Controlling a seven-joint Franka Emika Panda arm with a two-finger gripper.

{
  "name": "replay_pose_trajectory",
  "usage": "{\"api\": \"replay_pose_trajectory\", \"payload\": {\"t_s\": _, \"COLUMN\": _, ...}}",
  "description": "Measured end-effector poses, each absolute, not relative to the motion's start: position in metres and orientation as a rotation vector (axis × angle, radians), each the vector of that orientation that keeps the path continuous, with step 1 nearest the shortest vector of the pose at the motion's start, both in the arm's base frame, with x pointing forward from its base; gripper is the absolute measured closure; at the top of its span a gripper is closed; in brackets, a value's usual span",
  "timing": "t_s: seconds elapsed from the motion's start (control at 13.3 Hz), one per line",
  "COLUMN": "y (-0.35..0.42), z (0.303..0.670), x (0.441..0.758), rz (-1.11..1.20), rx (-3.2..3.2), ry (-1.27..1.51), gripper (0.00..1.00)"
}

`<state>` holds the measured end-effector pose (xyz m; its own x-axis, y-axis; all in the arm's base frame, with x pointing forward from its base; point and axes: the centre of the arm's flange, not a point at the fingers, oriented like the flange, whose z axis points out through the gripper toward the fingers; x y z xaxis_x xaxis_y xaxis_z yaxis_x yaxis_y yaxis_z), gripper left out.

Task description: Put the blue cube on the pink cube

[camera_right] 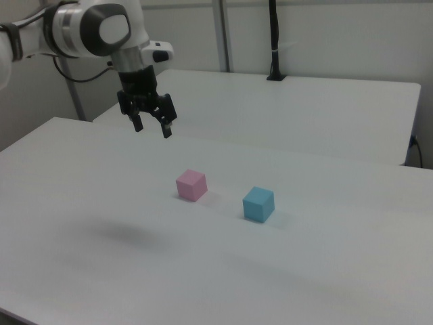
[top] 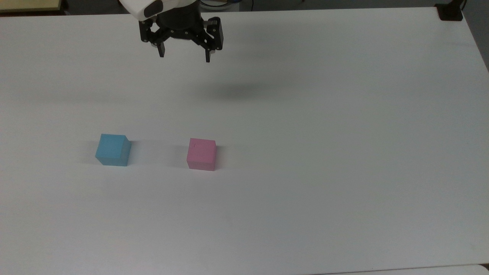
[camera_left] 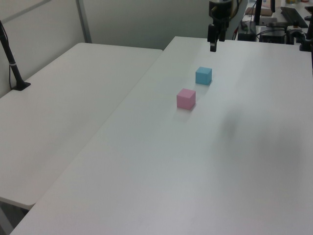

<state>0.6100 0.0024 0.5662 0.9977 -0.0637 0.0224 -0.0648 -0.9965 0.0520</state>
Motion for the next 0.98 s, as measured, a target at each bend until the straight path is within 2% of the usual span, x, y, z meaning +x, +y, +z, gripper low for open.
{"api": "replay_pose_trajectory", "payload": {"t_s": 0.08, "y": 0.0102, "z": 0.5809, "x": 0.5978, "rz": 0.018, "rx": 3.086, "ry": -0.098, "gripper": 0.00}}
{"api": "replay_pose_trajectory", "payload": {"t_s": 0.98, "y": 0.0014, "z": 0.5785, "x": 0.5989, "rz": 0.012, "rx": 3.083, "ry": -0.110, "gripper": 0.00}}
